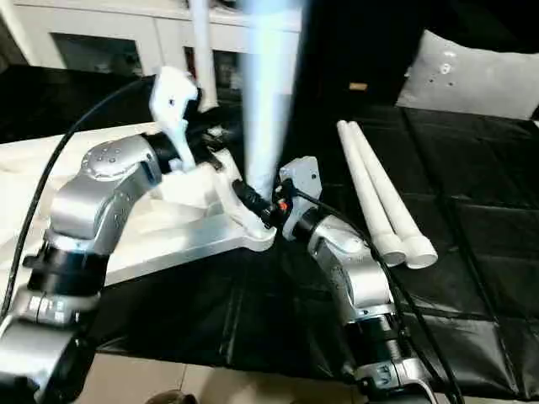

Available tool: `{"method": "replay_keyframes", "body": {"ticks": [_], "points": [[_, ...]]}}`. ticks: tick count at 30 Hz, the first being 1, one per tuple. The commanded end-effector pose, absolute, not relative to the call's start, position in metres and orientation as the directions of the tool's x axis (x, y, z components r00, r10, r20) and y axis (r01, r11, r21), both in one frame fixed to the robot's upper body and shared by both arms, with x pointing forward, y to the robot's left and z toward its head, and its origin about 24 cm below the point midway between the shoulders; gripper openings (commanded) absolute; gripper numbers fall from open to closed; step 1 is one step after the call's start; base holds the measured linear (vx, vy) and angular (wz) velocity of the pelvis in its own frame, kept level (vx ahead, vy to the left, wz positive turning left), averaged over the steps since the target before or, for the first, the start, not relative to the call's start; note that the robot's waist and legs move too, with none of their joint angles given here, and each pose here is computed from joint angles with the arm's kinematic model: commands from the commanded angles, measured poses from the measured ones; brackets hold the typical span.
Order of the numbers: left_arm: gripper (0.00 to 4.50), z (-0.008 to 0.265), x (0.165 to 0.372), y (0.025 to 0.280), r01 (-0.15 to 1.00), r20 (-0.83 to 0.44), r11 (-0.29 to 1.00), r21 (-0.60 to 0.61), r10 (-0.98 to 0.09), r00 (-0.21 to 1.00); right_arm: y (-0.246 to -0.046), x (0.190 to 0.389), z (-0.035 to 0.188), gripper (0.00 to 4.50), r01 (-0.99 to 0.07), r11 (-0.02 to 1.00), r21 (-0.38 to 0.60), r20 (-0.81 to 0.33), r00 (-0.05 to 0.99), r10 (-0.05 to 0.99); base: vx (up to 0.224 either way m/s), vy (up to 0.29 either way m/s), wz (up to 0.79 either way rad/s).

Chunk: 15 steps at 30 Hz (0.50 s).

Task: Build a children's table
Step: Insert table leg to table base

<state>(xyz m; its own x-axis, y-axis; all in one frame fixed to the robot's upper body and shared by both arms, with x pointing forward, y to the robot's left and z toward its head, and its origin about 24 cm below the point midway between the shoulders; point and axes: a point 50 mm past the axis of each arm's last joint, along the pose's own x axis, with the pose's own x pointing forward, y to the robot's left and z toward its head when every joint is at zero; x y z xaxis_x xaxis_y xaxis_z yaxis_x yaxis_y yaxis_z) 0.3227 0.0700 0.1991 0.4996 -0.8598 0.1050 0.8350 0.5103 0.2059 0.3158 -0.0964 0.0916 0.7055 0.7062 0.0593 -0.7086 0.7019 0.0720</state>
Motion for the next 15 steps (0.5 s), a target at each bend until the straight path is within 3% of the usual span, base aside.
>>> {"method": "replay_keyframes", "body": {"ticks": [1, 8, 15], "points": [[2.47, 0.2, 0.305, 0.046, 0.903, 0.092, 0.368, 0.223, -0.93, 0.357, -0.101, 0.322, 0.092, 1.9, -0.675, 0.735, 0.059, 0.033, 0.737, 0.675, 0.0, 0.0, 0.0], [2.99, 0.183, 0.32, 0.074, 0.834, 0.001, 0.492, 0.251, -0.861, 0.508, -0.107, 0.324, 0.092, 1.9, -0.655, 0.754, 0.052, 0.02, 0.756, 0.655, 0.0, 0.0, 0.0], [3.57, 0.133, 0.317, 0.12, 0.849, -0.258, 0.472, 0.238, -0.812, 0.524, -0.123, 0.327, 0.09, 1.9, -0.613, 0.787, 0.067, 0.002, 0.789, 0.615, 0.0, 0.0, 0.0]]}}
